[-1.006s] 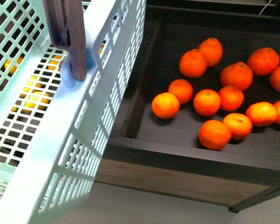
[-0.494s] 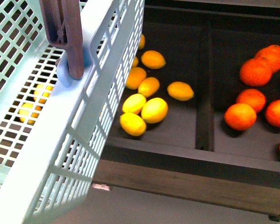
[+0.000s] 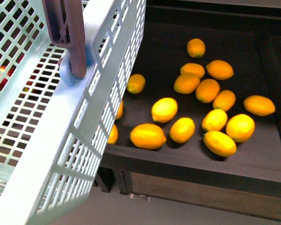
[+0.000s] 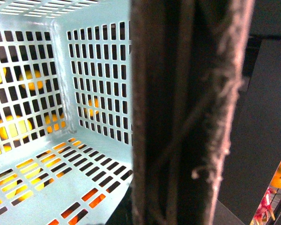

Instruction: Pick lemon and mango into basket

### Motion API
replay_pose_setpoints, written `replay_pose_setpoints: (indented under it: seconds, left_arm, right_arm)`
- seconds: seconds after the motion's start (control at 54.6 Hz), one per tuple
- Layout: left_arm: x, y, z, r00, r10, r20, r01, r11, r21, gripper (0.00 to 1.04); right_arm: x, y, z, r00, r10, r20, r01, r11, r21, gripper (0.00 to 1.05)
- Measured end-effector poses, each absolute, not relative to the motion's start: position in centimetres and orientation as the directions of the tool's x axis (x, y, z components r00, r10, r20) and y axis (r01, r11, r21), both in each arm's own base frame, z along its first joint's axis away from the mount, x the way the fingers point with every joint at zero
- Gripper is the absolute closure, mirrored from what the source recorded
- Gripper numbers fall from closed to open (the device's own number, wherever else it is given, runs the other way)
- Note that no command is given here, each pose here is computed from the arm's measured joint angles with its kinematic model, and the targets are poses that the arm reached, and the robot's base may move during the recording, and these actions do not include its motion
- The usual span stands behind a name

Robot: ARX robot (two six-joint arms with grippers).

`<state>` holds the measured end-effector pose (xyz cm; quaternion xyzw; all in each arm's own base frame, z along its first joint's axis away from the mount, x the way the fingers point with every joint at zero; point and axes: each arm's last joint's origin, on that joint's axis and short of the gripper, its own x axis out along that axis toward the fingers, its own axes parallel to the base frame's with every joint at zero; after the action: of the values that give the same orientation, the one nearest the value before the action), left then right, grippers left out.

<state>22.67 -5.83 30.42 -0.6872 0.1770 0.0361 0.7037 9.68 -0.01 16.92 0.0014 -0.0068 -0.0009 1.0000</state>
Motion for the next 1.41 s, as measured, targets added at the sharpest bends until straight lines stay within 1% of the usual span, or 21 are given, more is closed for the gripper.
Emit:
replay_pose_setpoints:
  seconds: [0.933, 1.006, 1.098, 1.189, 1.281, 1.299, 1.318, 1.372, 1.391, 1.409]
  left_arm:
    - [22.7, -5.8, 30.4, 0.935, -0.191, -0.299, -0.294, 0.055, -0.954, 1.00]
    - [22.8, -5.5, 30.4, 0.942, -0.154, -0.298, -0.294, 0.052, -0.954, 1.00]
    - [22.7, -5.4, 30.5, 0.944, -0.142, -0.297, -0.290, 0.065, -0.955, 1.00]
    - [22.7, -5.6, 30.5, 0.940, -0.168, -0.297, -0.290, 0.070, -0.955, 1.00]
    - [22.7, -5.8, 30.5, 0.934, -0.199, -0.298, -0.293, 0.052, -0.955, 1.00]
    - [22.7, -5.9, 30.4, 0.933, -0.185, -0.308, -0.300, 0.068, -0.951, 1.00]
    - [22.8, -6.0, 30.4, 0.925, -0.163, -0.343, -0.331, 0.092, -0.939, 1.00]
    - [23.6, -6.4, 30.9, 0.896, -0.052, -0.441, -0.417, 0.240, -0.877, 1.00]
    - [24.1, -6.6, 31.1, 0.892, -0.027, -0.451, -0.423, 0.299, -0.855, 1.00]
    - [24.4, -6.8, 31.1, 0.891, -0.018, -0.454, -0.423, 0.330, -0.844, 1.00]
  right_arm:
    - [9.7, 0.0, 16.9, 1.000, 0.006, 0.012, -0.007, 1.000, 0.002, 0.09]
    - [9.7, 0.0, 16.9, 1.000, 0.008, 0.012, -0.008, 1.000, 0.002, 0.09]
    - [9.7, 0.0, 16.9, 1.000, 0.006, 0.011, -0.006, 1.000, 0.003, 0.09]
    - [9.7, 0.0, 16.9, 1.000, 0.003, 0.012, -0.003, 1.000, 0.003, 0.09]
    - [9.7, 0.0, 16.9, 1.000, 0.002, 0.012, -0.002, 1.000, 0.003, 0.09]
    - [9.7, 0.0, 16.9, 1.000, 0.002, 0.012, -0.002, 1.000, 0.003, 0.09]
    - [9.7, 0.0, 16.9, 1.000, 0.002, 0.012, -0.002, 1.000, 0.003, 0.09]
    - [9.7, 0.0, 16.9, 1.000, 0.002, 0.012, -0.002, 1.000, 0.003, 0.09]
    - [9.7, 0.0, 16.9, 1.000, 0.002, 0.012, -0.002, 1.000, 0.003, 0.09]
    - [9.7, 0.0, 16.9, 1.000, 0.002, 0.012, -0.002, 1.000, 0.003, 0.09]
